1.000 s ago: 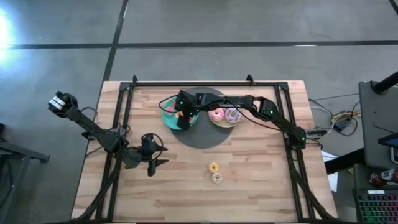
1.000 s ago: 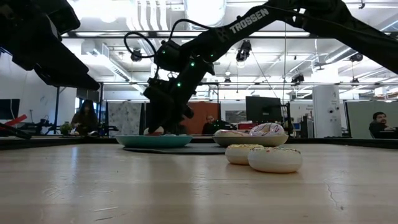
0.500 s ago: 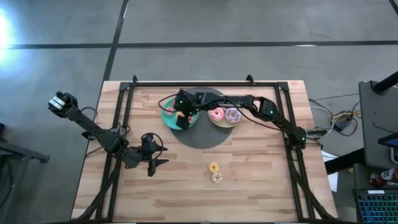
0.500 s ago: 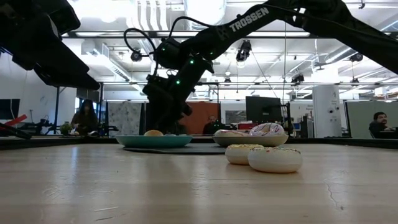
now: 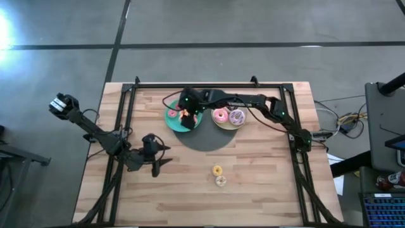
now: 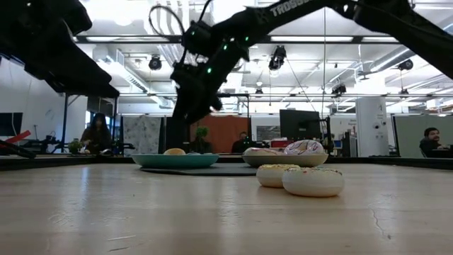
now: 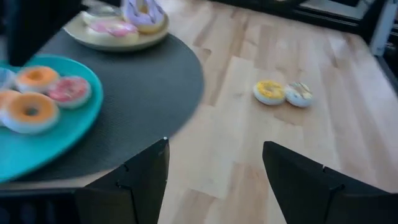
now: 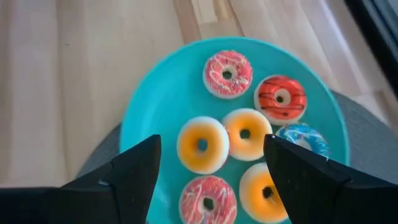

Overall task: Pick & Place donuts
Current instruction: Put the small yellow donut on the green plate

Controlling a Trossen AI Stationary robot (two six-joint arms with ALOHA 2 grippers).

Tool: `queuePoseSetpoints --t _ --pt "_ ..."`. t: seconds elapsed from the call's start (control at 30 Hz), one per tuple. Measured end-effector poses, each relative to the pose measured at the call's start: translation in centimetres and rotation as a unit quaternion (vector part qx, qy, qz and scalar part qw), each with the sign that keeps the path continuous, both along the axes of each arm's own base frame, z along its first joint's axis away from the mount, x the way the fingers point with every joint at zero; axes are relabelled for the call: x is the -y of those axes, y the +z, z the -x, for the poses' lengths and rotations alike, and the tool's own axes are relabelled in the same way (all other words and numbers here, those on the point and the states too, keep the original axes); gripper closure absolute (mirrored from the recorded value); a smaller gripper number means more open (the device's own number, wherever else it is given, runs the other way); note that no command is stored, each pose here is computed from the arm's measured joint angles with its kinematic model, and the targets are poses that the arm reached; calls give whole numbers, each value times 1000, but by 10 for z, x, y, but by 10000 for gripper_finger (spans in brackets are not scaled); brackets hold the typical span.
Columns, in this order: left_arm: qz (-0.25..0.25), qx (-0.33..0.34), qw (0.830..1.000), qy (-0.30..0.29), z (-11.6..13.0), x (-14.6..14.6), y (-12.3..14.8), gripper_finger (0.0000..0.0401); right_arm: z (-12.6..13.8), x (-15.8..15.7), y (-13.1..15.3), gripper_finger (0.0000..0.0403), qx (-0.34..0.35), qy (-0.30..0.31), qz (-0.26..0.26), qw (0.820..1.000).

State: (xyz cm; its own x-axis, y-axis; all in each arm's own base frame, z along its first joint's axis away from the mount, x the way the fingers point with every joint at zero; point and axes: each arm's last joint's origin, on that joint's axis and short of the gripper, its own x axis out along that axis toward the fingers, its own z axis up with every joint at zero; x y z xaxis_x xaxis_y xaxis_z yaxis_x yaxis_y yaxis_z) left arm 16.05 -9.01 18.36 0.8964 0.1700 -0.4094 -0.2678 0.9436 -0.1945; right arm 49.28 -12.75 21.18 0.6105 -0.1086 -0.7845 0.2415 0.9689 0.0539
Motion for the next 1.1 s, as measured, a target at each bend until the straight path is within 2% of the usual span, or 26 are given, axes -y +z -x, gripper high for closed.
queuePoseSetpoints --t 0.1,0.3,0.53,0.8,1.1 --pt "-15 4 1000 12 0 -1 0 167 6 -9 16 127 -1 10 3 1000" --pt "-14 8 1000 16 -1 -1 1 167 19 -41 35 129 -6 49 11 999" --pt "-19 24 999 9 -5 2 2 167 48 -85 43 140 -2 74 68 995" --pt "-35 60 998 -7 -15 9 5 167 108 -129 44 150 66 86 62 992" --pt "-67 88 994 -22 -29 17 0 167 180 -162 12 154 134 68 59 987"
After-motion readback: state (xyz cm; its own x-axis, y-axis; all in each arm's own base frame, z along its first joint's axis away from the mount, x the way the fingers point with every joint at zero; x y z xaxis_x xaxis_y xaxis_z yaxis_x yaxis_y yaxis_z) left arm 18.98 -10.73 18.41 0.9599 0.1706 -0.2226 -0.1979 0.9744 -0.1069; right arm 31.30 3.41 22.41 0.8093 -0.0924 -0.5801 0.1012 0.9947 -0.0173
